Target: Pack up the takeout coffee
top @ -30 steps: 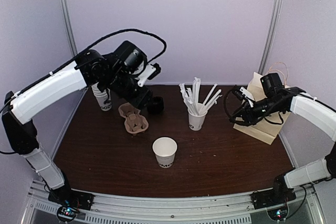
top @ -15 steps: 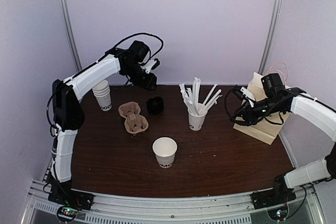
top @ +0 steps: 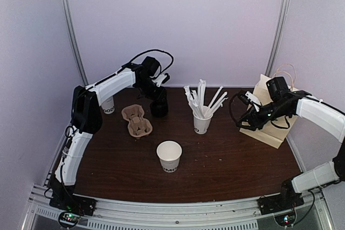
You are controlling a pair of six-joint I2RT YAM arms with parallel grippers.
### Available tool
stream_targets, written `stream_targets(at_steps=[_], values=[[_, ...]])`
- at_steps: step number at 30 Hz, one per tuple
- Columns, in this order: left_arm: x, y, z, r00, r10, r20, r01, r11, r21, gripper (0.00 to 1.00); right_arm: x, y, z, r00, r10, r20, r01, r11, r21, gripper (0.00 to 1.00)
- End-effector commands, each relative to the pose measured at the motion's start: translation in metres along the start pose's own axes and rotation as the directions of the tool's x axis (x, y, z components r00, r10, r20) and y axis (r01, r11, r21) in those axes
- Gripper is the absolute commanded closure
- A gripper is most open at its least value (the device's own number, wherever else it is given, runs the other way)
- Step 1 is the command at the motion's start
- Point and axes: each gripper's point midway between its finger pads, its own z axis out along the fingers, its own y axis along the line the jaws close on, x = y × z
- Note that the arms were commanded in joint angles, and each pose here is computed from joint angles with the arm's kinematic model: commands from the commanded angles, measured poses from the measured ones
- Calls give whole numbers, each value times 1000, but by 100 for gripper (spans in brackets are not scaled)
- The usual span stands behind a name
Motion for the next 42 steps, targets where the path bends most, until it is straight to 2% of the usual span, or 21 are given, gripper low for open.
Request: stream_targets(at_steps=[1, 7, 16, 26, 35, 42], values=[[-28, -15, 0, 994, -12, 106, 3, 996, 84, 50, 6, -5, 3, 1000, 1, -13, 0, 1000, 10, 53], [-24, -17, 12, 995, -40, 92, 30, 994, 106, 55, 6, -6, 4, 1000, 0, -16, 1, 1000, 14, 53], [-5, -12, 33, 999, -44, 30, 41, 995, 90, 57, 8, -6, 6, 1000, 0, -23, 1, 1000, 10, 52], [-4, -10, 35, 999, -45, 29, 43, 996, 83, 68, 8, -6, 6, 1000, 1, -24, -1, 1000, 10, 52], [1, -10, 38, 999, -48, 12, 47, 996, 82, 69, 8, -6, 6, 1000, 0, -23, 0, 1000, 11, 52], [2, -8, 38, 999, -52, 9, 51, 996, 74, 77, 8, -6, 5, 1000, -1, -21, 1, 1000, 11, 52]])
